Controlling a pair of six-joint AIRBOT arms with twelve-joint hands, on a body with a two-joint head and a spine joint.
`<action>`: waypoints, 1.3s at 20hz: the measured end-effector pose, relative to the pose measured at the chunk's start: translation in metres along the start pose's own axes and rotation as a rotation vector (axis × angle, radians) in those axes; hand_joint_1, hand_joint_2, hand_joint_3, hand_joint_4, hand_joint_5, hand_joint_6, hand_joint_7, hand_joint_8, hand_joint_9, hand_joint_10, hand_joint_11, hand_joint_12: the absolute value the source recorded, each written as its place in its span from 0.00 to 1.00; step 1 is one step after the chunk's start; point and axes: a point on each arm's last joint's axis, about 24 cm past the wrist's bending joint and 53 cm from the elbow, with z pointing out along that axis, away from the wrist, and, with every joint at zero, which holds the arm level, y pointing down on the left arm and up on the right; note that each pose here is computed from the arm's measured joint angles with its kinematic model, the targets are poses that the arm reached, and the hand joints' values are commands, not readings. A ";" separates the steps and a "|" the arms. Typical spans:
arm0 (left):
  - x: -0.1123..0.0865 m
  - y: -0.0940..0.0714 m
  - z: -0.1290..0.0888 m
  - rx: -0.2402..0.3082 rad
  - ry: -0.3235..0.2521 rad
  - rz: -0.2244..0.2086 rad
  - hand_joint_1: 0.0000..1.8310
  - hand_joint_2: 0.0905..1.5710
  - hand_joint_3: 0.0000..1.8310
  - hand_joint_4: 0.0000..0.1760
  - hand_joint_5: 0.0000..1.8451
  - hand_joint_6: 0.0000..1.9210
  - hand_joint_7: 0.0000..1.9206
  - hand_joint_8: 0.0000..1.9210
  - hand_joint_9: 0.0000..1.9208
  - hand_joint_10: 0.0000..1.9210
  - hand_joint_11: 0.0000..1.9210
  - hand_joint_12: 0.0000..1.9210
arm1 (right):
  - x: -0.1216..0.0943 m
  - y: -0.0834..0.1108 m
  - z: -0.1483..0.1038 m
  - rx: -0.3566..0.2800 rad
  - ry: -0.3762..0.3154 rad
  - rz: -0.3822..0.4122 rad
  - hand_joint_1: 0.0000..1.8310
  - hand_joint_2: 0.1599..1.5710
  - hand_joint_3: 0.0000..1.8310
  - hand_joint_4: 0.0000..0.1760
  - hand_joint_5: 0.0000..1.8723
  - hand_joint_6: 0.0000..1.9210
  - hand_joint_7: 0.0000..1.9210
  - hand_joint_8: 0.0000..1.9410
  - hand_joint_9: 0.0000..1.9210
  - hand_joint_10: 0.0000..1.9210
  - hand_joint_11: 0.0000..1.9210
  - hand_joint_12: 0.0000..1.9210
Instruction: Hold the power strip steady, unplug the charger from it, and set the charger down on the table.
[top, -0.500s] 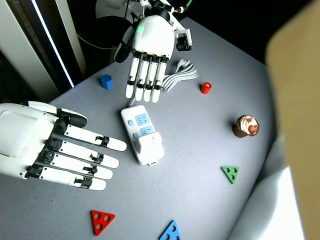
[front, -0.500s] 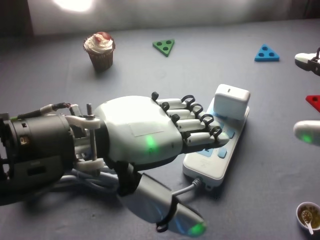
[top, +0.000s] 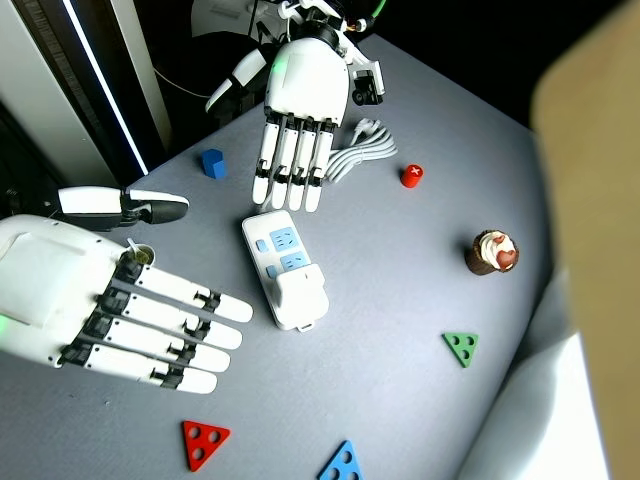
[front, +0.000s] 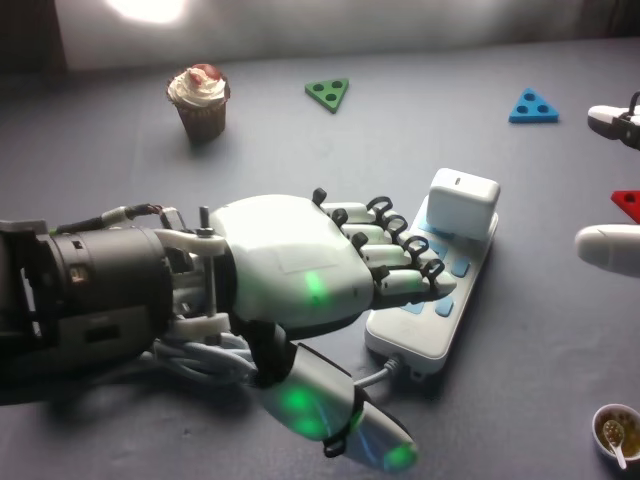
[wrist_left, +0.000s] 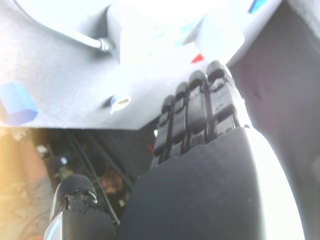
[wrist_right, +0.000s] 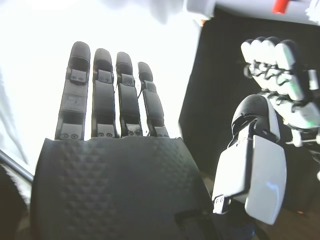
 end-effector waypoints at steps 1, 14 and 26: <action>0.001 0.000 0.002 0.000 0.003 -0.002 0.00 0.59 0.00 0.00 0.03 0.00 0.04 0.00 0.04 0.00 0.01 0.05 | 0.001 -0.002 0.000 0.011 0.002 0.006 0.10 0.55 0.00 0.00 0.11 0.00 0.13 0.00 0.14 0.00 0.12 0.09; 0.040 0.001 0.033 0.002 0.092 -0.034 0.00 0.58 0.00 0.00 0.03 0.00 0.04 0.00 0.03 0.00 0.02 0.01 | 0.041 -0.009 0.014 0.079 0.066 0.125 0.10 0.55 0.00 0.00 0.13 0.00 0.15 0.00 0.14 0.00 0.13 0.08; 0.049 0.009 0.042 -0.013 0.114 -0.013 0.00 0.58 0.00 0.00 0.03 0.00 0.03 0.00 0.03 0.00 0.02 0.01 | 0.052 -0.017 0.036 0.131 0.027 0.239 0.13 0.55 0.00 0.00 0.12 0.00 0.14 0.00 0.13 0.00 0.13 0.05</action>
